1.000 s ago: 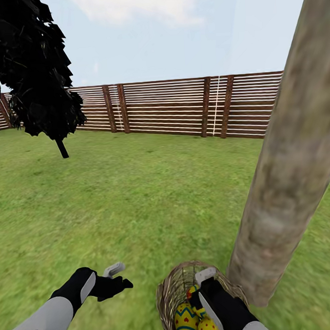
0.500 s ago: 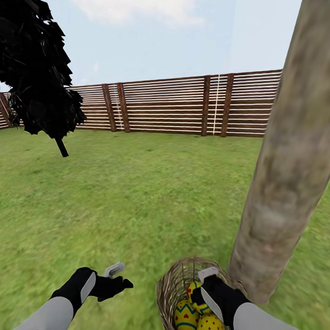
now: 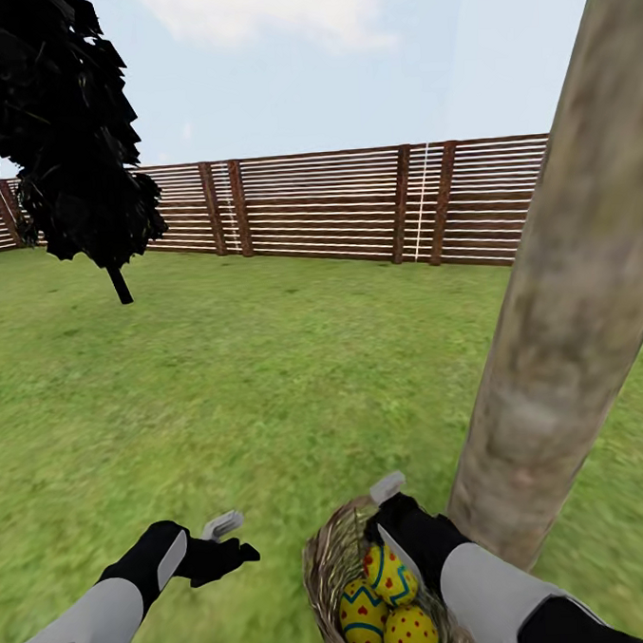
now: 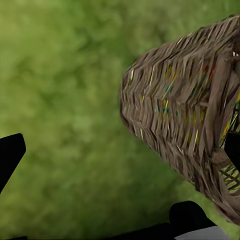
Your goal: Take the three Easter eggs out of the wicker basket on the lawn in the garden, then place them on the lawn next to a single tree (choose any tree) so that all three eggs are next to the same tree and none are left in the basket.
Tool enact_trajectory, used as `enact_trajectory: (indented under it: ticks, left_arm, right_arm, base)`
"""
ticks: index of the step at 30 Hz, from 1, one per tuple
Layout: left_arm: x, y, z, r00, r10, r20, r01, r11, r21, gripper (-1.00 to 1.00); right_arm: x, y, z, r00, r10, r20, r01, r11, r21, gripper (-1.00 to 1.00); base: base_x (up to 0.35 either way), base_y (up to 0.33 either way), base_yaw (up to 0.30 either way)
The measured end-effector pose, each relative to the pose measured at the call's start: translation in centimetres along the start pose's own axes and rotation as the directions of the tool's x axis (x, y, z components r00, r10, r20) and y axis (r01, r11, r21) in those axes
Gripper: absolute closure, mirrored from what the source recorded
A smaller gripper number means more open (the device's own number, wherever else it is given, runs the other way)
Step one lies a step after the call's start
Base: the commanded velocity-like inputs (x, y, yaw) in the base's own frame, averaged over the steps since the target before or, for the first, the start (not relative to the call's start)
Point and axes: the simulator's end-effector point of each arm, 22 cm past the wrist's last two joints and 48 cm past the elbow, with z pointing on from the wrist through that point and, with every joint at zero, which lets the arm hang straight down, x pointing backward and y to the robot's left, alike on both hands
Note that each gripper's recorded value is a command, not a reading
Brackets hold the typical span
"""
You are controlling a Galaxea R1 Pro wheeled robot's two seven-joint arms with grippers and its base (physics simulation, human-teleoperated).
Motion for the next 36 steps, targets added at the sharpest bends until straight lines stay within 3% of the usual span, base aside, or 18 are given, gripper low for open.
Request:
enact_trajectory:
  ticks: [4,8,14,18,23,36]
  left_arm:
    - [0.3,0.3,0.7,1.000,0.001,-0.001,-0.001,1.000,0.000,-1.00]
    - [0.7,0.7,1.5,1.000,0.002,-0.001,-0.002,1.000,0.000,-1.00]
    - [1.2,1.2,2.5,1.000,0.003,-0.001,-0.003,1.000,0.000,-1.00]
    - [1.5,1.6,3.3,1.000,0.003,-0.001,-0.003,1.000,0.000,-1.00]
    - [2.0,2.1,4.2,1.000,0.003,-0.001,-0.003,1.000,0.000,-1.00]
    - [3.1,3.4,6.5,1.000,0.003,-0.001,-0.003,1.000,0.000,-1.00]
  right_arm:
    - [-1.9,0.8,-0.1,0.992,-0.125,0.025,0.125,0.992,-0.033,-1.00]
    - [-3.0,1.9,0.0,0.983,-0.176,0.047,0.180,0.981,-0.078,-1.00]
    - [-2.6,2.5,0.8,0.981,-0.186,0.053,0.190,0.978,-0.091,-1.00]
    - [-1.8,3.8,1.4,0.981,-0.188,0.053,0.194,0.971,-0.138,-1.00]
    - [1.3,3.9,3.1,0.982,-0.189,0.003,0.187,0.970,-0.152,-1.00]
    - [1.9,3.7,5.6,0.980,-0.185,0.069,0.192,0.973,-0.125,-1.00]
  base:
    - [0.000,0.000,0.000]
    - [0.000,0.000,0.000]
    - [0.000,0.000,0.000]
    - [0.000,0.000,0.000]
    - [0.000,0.000,0.000]
    - [0.000,0.000,0.000]
